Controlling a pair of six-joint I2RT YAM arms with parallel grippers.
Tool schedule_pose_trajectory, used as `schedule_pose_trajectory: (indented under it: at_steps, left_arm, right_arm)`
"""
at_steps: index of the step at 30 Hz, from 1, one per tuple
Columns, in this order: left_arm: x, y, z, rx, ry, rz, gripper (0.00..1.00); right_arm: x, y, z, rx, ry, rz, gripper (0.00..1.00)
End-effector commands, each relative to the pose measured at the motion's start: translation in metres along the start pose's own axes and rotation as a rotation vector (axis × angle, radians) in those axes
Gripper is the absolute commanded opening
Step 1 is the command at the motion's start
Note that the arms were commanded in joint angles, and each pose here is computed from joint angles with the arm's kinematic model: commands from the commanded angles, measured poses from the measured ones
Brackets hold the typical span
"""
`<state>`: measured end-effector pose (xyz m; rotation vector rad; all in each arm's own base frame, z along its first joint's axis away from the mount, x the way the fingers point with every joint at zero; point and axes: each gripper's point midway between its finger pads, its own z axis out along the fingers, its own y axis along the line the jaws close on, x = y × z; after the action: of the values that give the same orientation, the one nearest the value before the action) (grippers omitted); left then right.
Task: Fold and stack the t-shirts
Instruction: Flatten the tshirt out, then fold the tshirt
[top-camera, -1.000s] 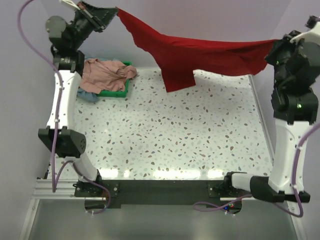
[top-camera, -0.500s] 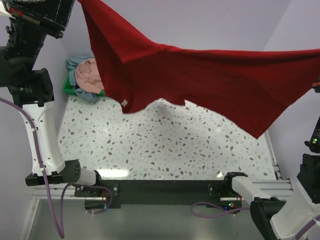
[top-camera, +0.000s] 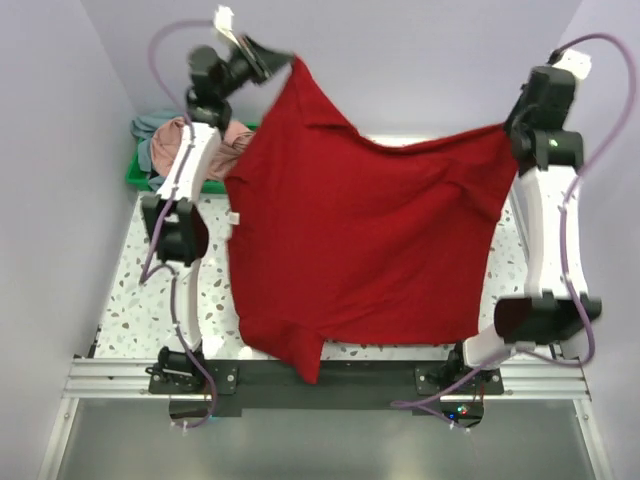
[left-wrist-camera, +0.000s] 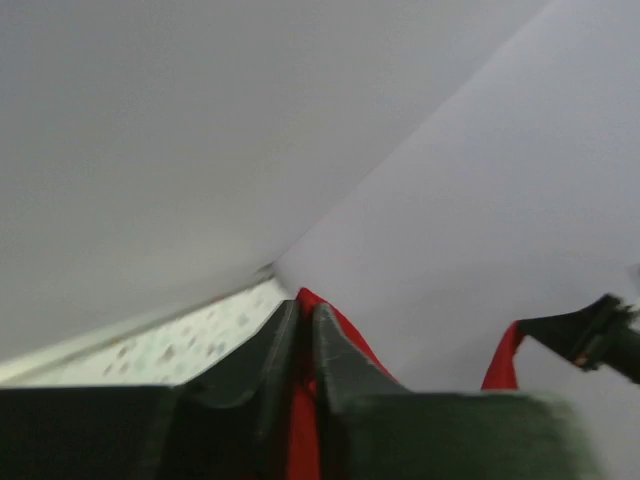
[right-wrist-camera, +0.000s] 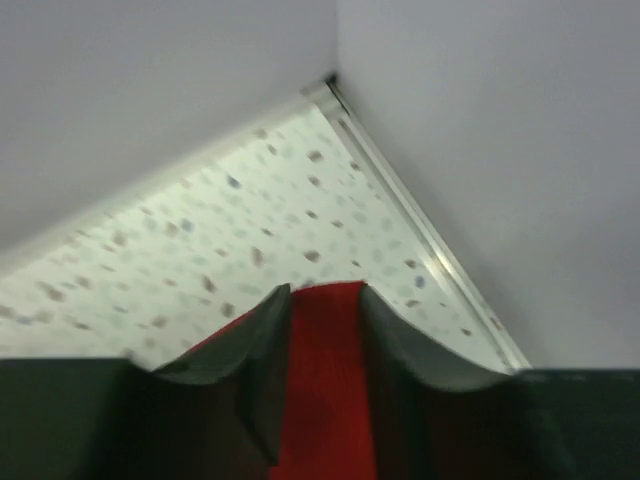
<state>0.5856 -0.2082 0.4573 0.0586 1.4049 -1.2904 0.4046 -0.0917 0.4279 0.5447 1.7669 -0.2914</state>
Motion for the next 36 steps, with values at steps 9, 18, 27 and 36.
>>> schedule_pose_trajectory:
  at_steps: [9, 18, 27, 36]
  left_arm:
    - [0.084, 0.073, -0.032, -0.216, 0.216, 0.008, 0.82]
    - [0.195, 0.098, -0.15, -0.49, 0.535, -0.003, 0.83]
    - [0.285, 0.098, -0.198, -0.578, 0.707, -0.032, 0.83]
    - [0.345, 0.115, -0.208, -0.643, 0.828, -0.147, 0.83]
  right_arm:
    - [0.057, -0.02, -0.008, 0.047, 0.167, 0.043, 0.95]
    - [0.214, 0.008, -0.057, -0.108, 0.471, 0.076, 0.89]
    - [0.319, 0.012, -0.067, -0.127, 0.64, 0.082, 0.92]
    - [0.372, 0.024, -0.033, -0.103, 0.768, 0.051, 0.95]
